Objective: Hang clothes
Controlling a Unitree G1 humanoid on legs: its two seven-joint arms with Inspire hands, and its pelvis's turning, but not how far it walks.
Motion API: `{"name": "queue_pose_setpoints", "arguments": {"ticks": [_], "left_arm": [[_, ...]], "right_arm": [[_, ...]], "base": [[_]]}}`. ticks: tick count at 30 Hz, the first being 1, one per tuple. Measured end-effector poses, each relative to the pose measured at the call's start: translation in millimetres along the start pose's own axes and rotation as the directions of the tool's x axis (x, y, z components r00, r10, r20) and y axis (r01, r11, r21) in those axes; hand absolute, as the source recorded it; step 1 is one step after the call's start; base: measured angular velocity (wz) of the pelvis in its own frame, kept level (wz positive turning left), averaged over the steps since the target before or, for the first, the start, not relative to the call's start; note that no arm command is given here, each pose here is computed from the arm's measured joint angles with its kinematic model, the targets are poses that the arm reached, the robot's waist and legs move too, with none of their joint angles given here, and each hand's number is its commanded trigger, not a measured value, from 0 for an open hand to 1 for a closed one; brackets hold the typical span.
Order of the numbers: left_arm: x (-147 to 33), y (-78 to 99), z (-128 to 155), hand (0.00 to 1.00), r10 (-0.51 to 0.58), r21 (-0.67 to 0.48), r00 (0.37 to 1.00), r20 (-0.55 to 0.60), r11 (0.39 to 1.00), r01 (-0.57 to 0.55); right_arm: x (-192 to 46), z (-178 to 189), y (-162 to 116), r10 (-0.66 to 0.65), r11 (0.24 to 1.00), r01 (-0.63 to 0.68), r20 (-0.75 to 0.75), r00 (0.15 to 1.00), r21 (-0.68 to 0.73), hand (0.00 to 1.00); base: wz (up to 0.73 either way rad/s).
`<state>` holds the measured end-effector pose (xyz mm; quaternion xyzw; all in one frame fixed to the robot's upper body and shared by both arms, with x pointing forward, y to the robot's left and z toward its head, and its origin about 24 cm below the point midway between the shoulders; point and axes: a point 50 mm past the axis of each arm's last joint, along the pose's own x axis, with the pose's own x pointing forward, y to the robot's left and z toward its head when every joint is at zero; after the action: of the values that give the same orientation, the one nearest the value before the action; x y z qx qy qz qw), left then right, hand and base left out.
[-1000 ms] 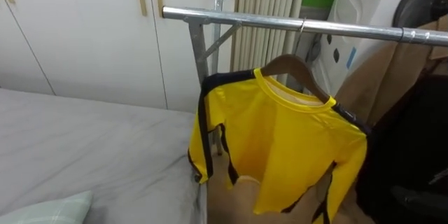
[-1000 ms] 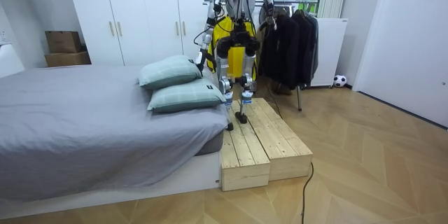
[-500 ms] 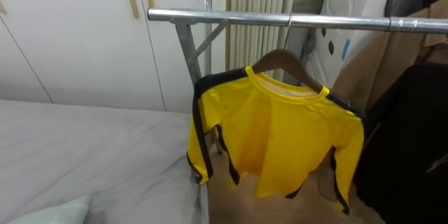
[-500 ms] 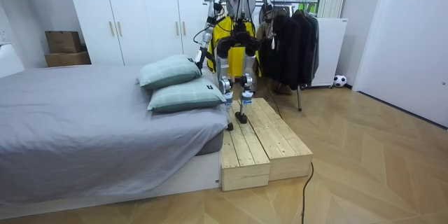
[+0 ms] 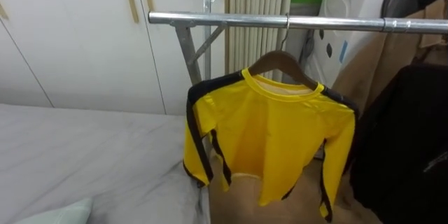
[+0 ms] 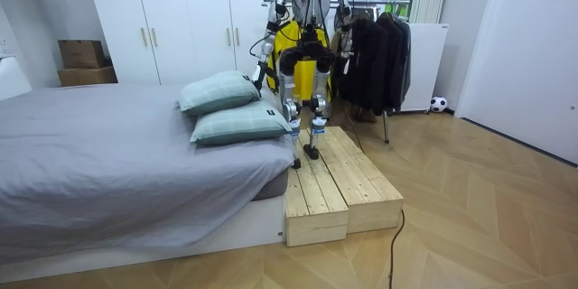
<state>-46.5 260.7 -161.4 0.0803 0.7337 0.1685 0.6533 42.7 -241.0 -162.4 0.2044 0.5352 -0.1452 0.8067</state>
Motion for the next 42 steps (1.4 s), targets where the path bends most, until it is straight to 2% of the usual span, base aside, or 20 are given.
{"name": "queue_pose_setpoints", "arguments": {"ticks": [7,17,28,42], "left_arm": [[0.1,-2.8,-2,0.00,-0.020,0.012,1.000,-0.005,1.000,0.020],[0.0,-4.2,-2,0.00,-0.042,-0.004,0.999,-0.010,0.999,0.042],[-0.3,-7.6,0,0.00,-0.050,0.050,0.999,-0.018,0.997,0.051],[-0.8,-12.3,0,0.00,-0.050,0.163,0.999,-0.019,0.985,0.053]], "right_arm": [[-3,-17,-2,0.028,0.999,-0.030,-0.080,0.996,-0.023,0.00],[-3,-22,-4,0.023,1.000,-0.023,-0.116,0.993,-0.003,0.00],[-3,-21,-3,0.002,1.000,-0.001,-0.117,0.993,0.003,0.00],[2,-14,3,-0.017,0.997,0.010,-0.097,0.995,-0.071,0.00]], "base": [[0.02],[0.00],[0.00],[0.00]]}}
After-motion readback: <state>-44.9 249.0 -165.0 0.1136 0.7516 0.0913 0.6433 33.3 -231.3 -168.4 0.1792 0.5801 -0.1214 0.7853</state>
